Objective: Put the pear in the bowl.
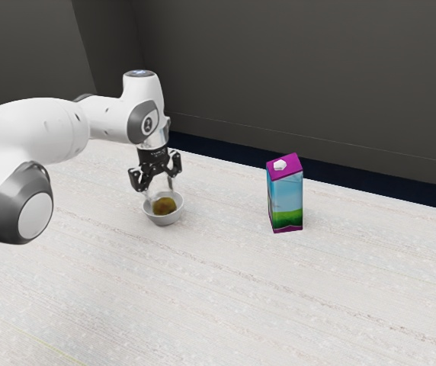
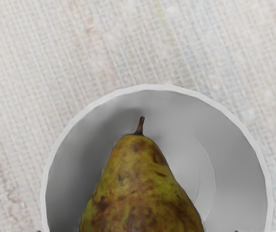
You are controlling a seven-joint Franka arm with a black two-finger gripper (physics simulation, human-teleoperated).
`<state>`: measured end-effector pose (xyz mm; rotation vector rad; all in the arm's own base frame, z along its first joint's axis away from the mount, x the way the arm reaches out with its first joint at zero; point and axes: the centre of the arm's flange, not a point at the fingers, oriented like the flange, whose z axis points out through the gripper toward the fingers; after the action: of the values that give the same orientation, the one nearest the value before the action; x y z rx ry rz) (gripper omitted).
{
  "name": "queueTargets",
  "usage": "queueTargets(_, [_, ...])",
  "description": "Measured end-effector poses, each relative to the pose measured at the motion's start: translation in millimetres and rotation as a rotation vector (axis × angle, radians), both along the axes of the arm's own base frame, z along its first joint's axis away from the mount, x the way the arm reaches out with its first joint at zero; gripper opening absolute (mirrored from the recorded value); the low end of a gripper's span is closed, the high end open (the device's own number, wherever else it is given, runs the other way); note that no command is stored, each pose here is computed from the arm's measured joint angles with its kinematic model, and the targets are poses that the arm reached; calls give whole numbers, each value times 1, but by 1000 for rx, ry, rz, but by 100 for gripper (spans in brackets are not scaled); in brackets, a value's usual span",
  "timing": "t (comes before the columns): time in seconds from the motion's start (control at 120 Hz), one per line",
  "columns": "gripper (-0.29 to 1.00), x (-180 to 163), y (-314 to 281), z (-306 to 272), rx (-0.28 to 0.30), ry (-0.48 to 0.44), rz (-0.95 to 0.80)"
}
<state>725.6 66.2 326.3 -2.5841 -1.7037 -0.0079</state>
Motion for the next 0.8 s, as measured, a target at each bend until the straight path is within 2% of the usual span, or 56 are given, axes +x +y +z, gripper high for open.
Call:
queueTargets(0.167, [63,0,-5,9,-2,-14,-13])
queueTargets(0.25, [65,-8,-25,73,-8,-68,-49])
queueTargets(0.358, [67,-57,-52,181,-25,-111,-124])
queueTargets(0.442, [68,-101,-50,224,-21,-103,-212])
queueTargets(0.583, [69,-136,-43,245,-20,-61,-395])
queueTargets(0.8, [70,-146,-47,240,-30,-3,-617])
